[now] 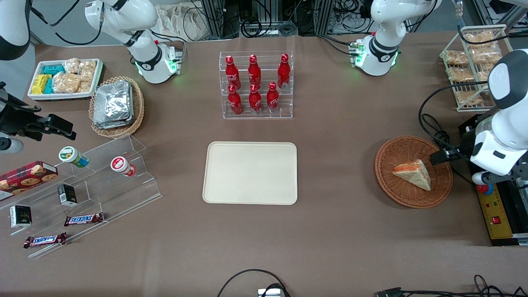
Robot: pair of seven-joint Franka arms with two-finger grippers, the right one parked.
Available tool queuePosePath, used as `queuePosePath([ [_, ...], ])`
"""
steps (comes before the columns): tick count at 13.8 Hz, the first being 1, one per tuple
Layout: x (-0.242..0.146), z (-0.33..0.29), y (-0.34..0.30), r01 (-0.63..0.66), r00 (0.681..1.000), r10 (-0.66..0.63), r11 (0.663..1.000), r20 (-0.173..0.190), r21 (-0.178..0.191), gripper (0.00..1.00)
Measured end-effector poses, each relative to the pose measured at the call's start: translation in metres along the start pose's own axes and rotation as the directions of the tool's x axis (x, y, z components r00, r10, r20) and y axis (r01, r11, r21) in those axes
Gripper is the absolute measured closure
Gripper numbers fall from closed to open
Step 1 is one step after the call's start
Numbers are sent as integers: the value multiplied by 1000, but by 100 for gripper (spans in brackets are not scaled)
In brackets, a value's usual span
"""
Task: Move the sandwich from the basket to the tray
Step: 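Move the left gripper down toward the wrapped sandwich in the wicker basket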
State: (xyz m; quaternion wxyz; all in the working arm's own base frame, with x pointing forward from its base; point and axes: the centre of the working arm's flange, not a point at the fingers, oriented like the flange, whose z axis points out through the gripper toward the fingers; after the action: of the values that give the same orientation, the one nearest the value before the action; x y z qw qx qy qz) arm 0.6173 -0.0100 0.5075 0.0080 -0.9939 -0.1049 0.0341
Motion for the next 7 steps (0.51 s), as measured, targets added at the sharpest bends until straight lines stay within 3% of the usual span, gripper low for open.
queuePosePath([
  [5,2,-3,3,-6,1000,6,1000,20,0,0],
  [7,3,8,4,-8,999,8,1000,51,4,0],
])
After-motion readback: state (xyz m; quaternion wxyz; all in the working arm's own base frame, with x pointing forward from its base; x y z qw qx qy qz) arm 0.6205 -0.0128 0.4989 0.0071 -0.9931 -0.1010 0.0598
